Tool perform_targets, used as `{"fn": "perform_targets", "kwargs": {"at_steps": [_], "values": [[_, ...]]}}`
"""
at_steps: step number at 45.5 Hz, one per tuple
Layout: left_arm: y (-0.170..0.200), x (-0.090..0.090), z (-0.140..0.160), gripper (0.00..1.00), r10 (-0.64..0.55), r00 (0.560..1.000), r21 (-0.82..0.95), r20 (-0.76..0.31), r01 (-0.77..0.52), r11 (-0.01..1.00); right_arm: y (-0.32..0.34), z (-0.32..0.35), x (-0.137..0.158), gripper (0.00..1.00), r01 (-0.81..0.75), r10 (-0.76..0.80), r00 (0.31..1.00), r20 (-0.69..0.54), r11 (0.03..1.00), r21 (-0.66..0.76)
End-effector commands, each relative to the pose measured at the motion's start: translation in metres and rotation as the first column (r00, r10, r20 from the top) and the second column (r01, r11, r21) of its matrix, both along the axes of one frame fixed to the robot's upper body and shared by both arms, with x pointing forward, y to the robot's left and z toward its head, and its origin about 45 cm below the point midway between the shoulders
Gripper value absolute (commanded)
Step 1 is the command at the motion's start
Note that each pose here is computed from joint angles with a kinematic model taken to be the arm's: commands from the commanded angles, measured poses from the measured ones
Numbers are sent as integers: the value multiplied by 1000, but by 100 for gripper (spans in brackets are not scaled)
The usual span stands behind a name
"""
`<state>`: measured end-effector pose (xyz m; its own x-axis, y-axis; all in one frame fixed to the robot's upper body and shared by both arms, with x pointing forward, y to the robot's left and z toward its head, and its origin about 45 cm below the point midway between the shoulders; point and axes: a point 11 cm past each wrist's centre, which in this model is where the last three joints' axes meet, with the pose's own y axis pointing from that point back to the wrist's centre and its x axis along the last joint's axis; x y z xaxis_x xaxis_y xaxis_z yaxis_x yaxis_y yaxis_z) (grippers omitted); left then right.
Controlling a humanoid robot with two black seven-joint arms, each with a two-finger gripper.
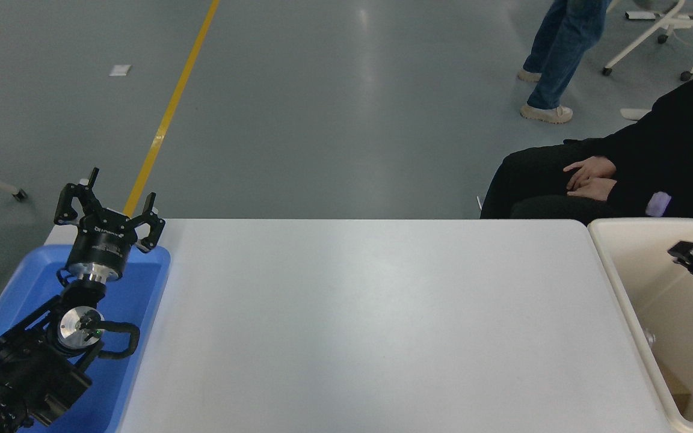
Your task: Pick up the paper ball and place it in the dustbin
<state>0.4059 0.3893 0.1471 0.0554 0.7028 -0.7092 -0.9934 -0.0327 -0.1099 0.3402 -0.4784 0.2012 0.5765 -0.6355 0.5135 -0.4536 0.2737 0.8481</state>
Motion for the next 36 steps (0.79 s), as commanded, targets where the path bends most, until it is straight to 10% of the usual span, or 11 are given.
{"fn": "perform_targets", "kwargs": {"at_steps": [1, 11, 36], "values": [[0, 0, -1, 99, -2, 1000, 0, -2, 2, 1000, 91, 96, 17, 100, -299, 321, 920, -224, 946, 129], [0, 0, -1, 99, -1, 1000, 1, -3, 1, 1000, 166, 167, 26, 100, -470, 540, 801, -259, 835, 287], [0, 0, -1, 99, -1, 1000, 1, -3, 1, 1000, 269, 212, 40, 100, -704, 705, 656, -270, 701, 119]]}}
